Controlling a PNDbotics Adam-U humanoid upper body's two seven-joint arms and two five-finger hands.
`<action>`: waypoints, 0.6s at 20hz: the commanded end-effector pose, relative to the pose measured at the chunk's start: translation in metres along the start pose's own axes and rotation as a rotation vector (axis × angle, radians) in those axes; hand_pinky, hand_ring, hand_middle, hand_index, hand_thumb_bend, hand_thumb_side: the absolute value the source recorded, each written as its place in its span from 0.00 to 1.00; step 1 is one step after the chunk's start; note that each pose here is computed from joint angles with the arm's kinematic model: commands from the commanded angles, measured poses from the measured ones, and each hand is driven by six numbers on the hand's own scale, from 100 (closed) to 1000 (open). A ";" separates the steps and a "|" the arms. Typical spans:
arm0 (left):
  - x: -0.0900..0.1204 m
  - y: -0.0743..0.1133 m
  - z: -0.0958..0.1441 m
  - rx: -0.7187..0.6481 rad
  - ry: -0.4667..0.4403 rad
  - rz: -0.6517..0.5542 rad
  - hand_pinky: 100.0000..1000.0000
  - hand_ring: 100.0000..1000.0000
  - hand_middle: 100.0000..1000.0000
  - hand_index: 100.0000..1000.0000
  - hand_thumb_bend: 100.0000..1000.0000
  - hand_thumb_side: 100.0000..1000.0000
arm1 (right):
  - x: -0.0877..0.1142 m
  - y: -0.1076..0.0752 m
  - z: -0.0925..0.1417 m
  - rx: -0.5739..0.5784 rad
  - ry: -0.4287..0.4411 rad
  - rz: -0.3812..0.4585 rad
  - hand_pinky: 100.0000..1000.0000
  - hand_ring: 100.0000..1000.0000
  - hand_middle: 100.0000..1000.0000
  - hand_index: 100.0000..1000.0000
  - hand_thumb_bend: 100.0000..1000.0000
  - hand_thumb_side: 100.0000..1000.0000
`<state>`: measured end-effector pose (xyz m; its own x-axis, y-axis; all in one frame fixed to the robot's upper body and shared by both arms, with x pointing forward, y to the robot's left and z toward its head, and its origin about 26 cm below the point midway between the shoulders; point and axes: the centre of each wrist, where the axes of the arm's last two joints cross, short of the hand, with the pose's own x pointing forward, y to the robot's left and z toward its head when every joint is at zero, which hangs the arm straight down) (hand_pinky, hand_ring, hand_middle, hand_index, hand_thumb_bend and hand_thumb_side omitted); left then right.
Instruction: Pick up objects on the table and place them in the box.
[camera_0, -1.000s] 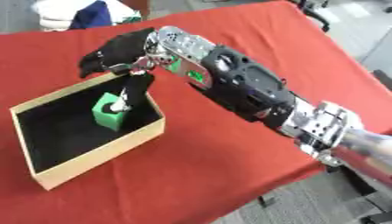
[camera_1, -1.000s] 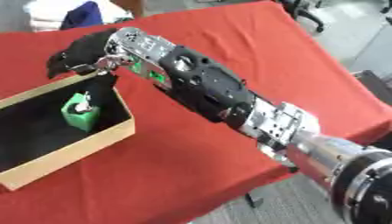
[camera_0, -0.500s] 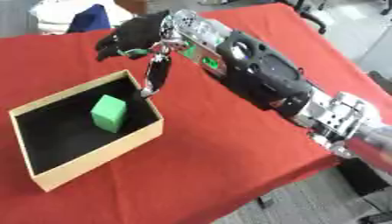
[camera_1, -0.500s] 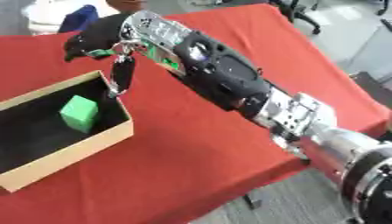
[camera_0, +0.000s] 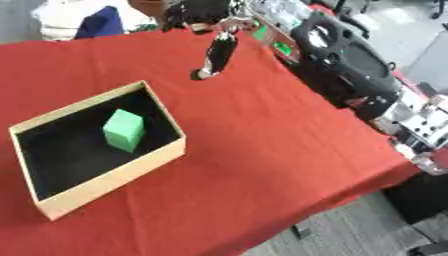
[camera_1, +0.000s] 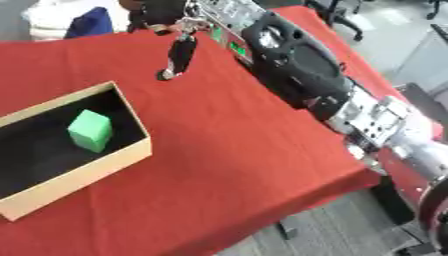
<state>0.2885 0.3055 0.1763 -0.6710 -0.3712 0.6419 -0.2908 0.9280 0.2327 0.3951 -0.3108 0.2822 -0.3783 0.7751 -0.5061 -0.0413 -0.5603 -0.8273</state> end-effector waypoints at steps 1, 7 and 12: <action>0.006 0.006 -0.005 -0.002 -0.029 -0.022 0.65 0.60 0.56 0.78 0.00 0.59 | -0.028 0.001 0.015 -0.001 0.115 -0.025 0.88 0.94 1.00 1.00 0.39 0.56; 0.006 0.007 -0.004 0.001 -0.028 -0.027 0.65 0.60 0.56 0.78 0.00 0.59 | -0.052 0.024 0.024 0.050 0.229 -0.057 0.88 0.94 1.00 1.00 0.38 0.69; 0.006 0.008 -0.005 0.003 -0.031 -0.029 0.65 0.60 0.56 0.78 0.00 0.58 | -0.064 0.040 0.029 0.090 0.285 -0.046 0.88 0.94 1.00 1.00 0.38 0.70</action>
<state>0.2876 0.3073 0.1753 -0.6657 -0.3762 0.6445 -0.2974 0.9258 0.2333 0.3965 -0.3781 0.2706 -0.1560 0.8560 -0.4929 -0.1566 -0.5142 -0.8433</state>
